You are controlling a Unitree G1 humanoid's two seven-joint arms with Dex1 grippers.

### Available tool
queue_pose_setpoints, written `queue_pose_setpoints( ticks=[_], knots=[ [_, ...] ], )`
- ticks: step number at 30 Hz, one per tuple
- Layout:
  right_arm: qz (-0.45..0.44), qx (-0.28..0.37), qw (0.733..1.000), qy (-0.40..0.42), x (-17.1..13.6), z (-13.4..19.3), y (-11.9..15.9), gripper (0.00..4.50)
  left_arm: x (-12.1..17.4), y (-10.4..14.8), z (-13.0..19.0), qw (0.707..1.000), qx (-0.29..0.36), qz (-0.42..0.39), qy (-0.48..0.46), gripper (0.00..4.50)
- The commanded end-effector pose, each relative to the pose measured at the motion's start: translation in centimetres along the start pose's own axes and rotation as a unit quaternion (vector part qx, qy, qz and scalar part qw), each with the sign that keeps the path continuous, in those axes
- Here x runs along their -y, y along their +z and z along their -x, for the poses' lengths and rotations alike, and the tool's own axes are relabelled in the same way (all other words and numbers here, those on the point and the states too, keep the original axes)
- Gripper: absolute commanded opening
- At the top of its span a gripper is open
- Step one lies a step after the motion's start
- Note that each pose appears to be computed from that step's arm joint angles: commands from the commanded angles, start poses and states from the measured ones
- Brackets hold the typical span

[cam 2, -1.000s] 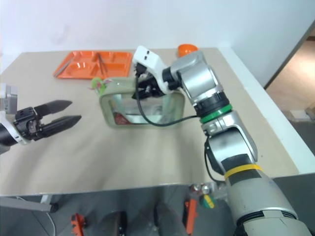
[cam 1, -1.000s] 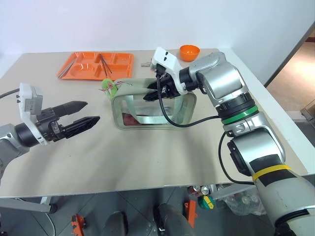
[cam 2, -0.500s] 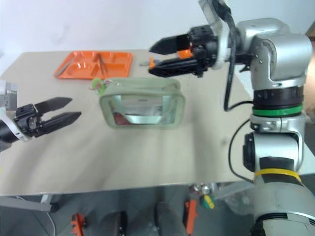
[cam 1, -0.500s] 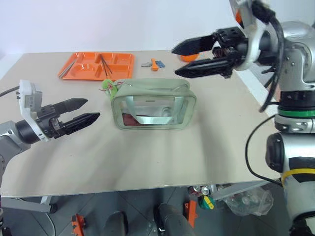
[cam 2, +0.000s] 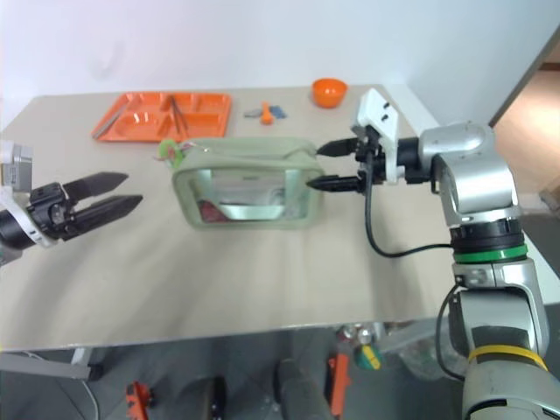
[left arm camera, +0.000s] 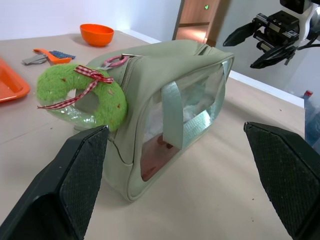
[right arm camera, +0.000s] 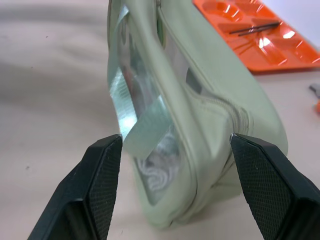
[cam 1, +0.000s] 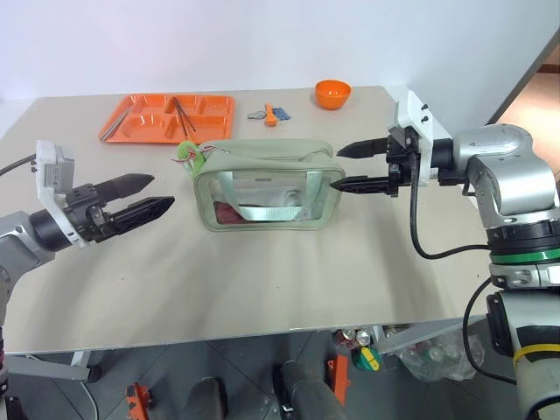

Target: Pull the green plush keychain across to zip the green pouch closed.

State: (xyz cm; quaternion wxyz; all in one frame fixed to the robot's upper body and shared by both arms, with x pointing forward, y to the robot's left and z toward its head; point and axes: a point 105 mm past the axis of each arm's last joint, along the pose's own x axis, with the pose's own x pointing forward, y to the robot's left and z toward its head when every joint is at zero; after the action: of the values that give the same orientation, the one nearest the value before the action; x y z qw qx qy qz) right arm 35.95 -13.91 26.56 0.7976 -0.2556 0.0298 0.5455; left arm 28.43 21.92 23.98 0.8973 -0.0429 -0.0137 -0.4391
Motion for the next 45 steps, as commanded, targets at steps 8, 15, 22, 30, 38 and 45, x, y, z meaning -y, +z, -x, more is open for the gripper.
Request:
queue_pose_setpoints(
  ticks=[8, 15, 22, 30, 38, 45],
  knots=[
    [0.016, -0.044, 0.999, -0.018, 0.5, -0.6, -3.2, 3.55, 0.6, 0.9, 0.7, 1.000, 0.001, -0.017, 0.003, 4.50],
    [0.020, -0.014, 1.000, -0.016, 0.6, -1.9, -2.3, 2.80, 0.1, 1.1, 1.2, 1.000, -0.001, -0.016, 0.020, 4.50],
    [0.027, 0.003, 1.000, 0.001, 0.0, -2.5, -1.9, 0.27, -2.1, 1.9, 2.5, 0.997, 0.038, 0.010, 0.065, 4.50],
    [0.033, 0.017, 0.999, 0.027, -1.6, -3.3, -2.0, 0.03, -7.1, 1.2, 3.3, 0.987, 0.047, 0.050, 0.143, 4.50],
    [0.041, 0.024, 0.998, 0.039, -2.8, -3.8, -1.8, 0.03, -7.6, -0.2, -1.7, 0.992, 0.015, 0.064, 0.104, 4.50],
    [0.037, 0.022, 0.999, 0.033, -3.0, -3.6, -2.2, 0.03, -8.3, -0.7, -3.5, 0.992, 0.015, 0.070, 0.101, 4.50]
  ],
)
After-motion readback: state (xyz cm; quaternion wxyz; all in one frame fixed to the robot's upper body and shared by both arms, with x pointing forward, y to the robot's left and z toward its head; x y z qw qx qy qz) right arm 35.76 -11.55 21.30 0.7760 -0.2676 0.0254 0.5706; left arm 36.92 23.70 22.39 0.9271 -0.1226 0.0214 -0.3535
